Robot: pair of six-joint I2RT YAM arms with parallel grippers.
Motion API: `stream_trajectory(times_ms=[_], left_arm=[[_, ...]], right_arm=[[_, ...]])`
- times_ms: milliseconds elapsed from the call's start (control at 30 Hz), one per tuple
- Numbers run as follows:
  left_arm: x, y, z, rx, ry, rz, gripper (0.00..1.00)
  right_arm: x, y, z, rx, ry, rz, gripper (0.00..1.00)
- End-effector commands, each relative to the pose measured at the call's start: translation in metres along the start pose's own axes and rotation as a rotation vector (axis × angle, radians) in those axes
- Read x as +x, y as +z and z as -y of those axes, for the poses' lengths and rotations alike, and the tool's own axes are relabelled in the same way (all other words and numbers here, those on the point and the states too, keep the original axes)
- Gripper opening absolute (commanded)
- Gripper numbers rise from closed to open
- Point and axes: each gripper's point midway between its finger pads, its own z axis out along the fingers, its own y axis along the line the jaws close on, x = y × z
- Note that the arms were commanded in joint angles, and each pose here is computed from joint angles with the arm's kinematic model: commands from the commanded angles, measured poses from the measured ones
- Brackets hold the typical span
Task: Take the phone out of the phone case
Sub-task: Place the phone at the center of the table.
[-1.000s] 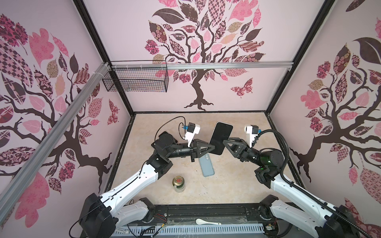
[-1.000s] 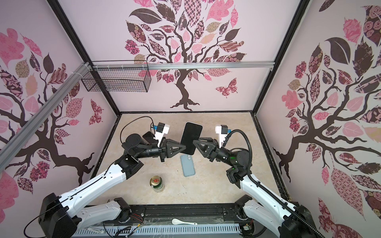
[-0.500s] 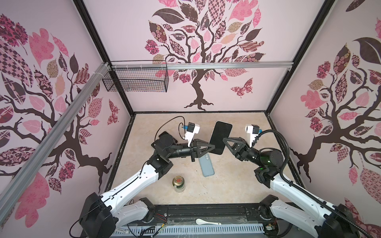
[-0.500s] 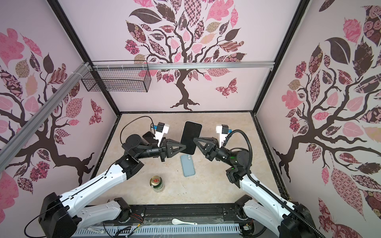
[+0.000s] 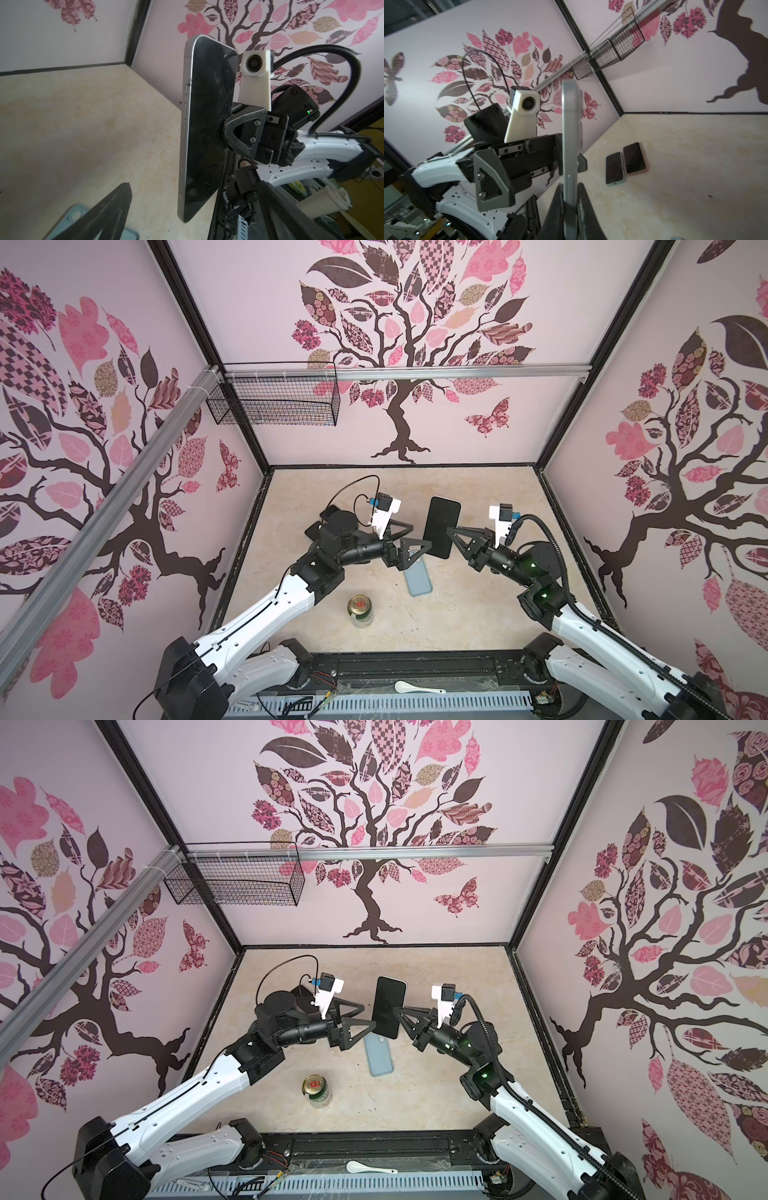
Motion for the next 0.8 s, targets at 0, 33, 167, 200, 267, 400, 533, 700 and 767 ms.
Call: stream_trajectory(times_ms=[0, 33, 167, 200, 267, 400, 533, 700, 767], left_arm=[[0.008, -0.006, -0.026, -0.168, -0.001, -0.053, 0.98], [0.013, -0.006, -0.032, -0.192, -0.009, -0.068, 0.98], [0.025, -0.004, -0.043, -0.238, -0.018, -0.133, 0.98], [0.025, -0.003, -0.044, -0.242, -0.023, -0.141, 0.98], [0.028, 0.002, -0.045, -0.234, -0.032, -0.157, 0.98], [0.031, 0.009, -0.053, -0.254, -0.063, -0.173, 0.98], [0.034, 0.014, -0.073, -0.346, -0.098, -0.2, 0.98], [0.036, 0.023, -0.095, -0.445, -0.17, -0.232, 0.98], [0.033, 0.027, -0.094, -0.407, -0.189, -0.24, 0.98]], right_arm=[[0.016, -0.002, 0.039, 0.22, -0.039, -0.103, 0.0], [0.023, -0.003, 0.051, 0.275, -0.005, -0.149, 0.0], [0.041, -0.004, 0.085, 0.371, 0.148, -0.332, 0.0], [0.044, -0.005, 0.091, 0.392, 0.172, -0.362, 0.0], [0.05, -0.005, 0.099, 0.429, 0.188, -0.426, 0.0], [0.037, -0.023, 0.147, 0.755, 0.258, -0.333, 0.0], [0.025, -0.052, 0.166, 0.948, 0.243, -0.236, 0.0], [0.017, -0.043, 0.154, 0.751, 0.182, -0.213, 0.0], [0.013, -0.04, 0.159, 0.685, 0.245, -0.21, 0.0]])
